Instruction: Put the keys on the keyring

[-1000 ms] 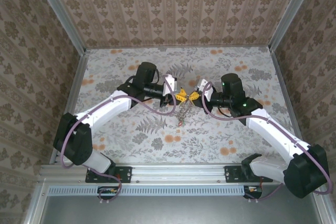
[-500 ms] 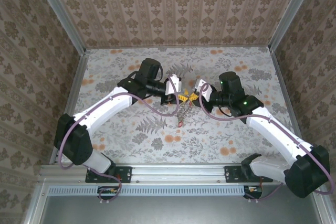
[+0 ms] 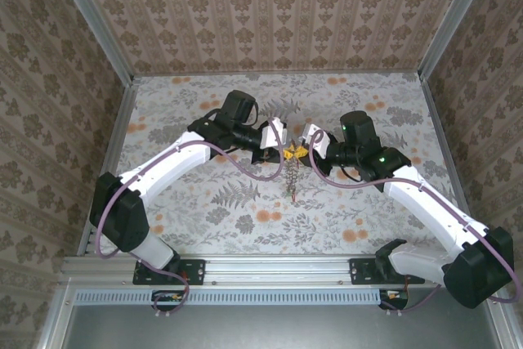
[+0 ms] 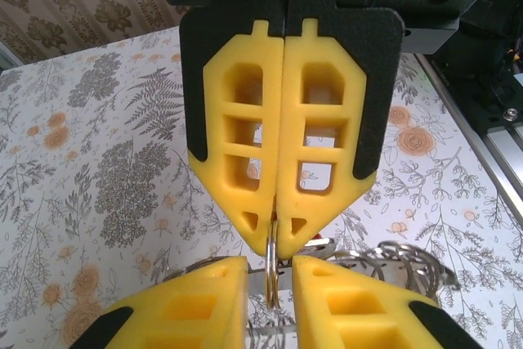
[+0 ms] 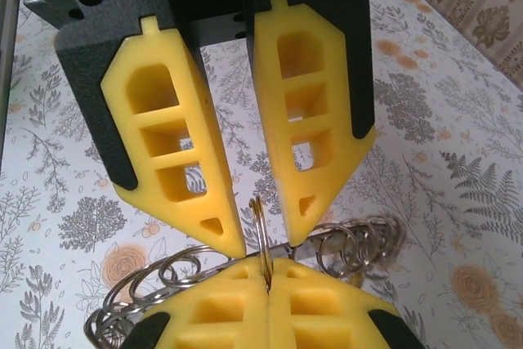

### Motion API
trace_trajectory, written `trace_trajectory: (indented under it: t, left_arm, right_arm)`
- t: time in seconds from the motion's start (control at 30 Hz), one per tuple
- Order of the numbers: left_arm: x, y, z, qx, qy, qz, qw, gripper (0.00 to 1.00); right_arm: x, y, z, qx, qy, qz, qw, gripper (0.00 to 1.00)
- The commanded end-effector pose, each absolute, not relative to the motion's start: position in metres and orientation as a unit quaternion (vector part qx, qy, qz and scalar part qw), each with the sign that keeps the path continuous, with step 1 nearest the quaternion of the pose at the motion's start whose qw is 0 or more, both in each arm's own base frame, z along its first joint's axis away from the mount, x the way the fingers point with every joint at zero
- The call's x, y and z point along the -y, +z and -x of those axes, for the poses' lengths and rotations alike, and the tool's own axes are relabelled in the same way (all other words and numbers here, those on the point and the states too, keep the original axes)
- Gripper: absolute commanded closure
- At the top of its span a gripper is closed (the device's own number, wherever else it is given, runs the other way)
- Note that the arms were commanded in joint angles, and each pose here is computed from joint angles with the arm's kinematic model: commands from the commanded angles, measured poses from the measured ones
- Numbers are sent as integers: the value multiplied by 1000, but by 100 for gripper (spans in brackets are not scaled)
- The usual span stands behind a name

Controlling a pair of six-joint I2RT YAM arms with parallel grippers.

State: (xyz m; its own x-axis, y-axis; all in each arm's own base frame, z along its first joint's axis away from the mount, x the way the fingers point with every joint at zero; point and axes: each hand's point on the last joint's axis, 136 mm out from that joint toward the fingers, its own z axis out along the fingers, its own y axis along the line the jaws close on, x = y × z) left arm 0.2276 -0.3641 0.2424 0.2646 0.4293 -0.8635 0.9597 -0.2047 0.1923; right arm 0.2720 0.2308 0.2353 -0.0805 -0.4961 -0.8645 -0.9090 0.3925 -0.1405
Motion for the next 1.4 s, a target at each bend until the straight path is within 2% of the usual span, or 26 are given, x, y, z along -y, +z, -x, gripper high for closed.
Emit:
trace_trajectory:
  t: [0.0,0.13,0.17,0.27,0.33,0.8,0.83,0.93,0.97,1.07,1.17,1.37]
  left_arm:
    - [367,249,-225,-485,-344,-702,391,81]
    - [367,249,-224,-484,-343,-704,391,93]
    - [367,249,-224,-484,-343,-704,391,93]
    - [368,250,-224,-482,-342,-704,393,84]
    - [367,251,-224,-482,-341,-704,394,81]
    - [367,249,-223,-485,-342,-702,394,83]
    - [367,249,-222,-484,-343,-702,394,84]
    - [368,248,-222,-486,-343,-702,392,100]
    - [368,248,-222,-486,-342,-702,392,100]
    - [368,252,-223,-486,-349,-695,399,100]
    - [365,266,-220,-472,-390,-675,412,100]
    - [361,284,-217,-447,-433,-651,434,100]
  right_arm:
    - [-234,259,-275,-678,217,510,483,100]
    - [-234,257,-276,-680,215,509,481,100]
    - [-234,256,-276,-682,213,509,479,100]
    - [-234,252,-276,-685,212,511,474,100]
    - [-234,252,-276,-685,213,511,474,100]
    - [-235,252,-276,-684,213,511,475,100]
    - [-235,252,-276,-684,213,511,474,100]
    - [-236,253,-276,-683,215,511,476,100]
    - [-236,253,-275,-683,215,512,475,100]
    - [-233,251,-276,-685,207,511,476,96]
    - [-227,240,-278,-691,197,505,478,89]
    - [-227,241,-276,-683,245,472,501,83]
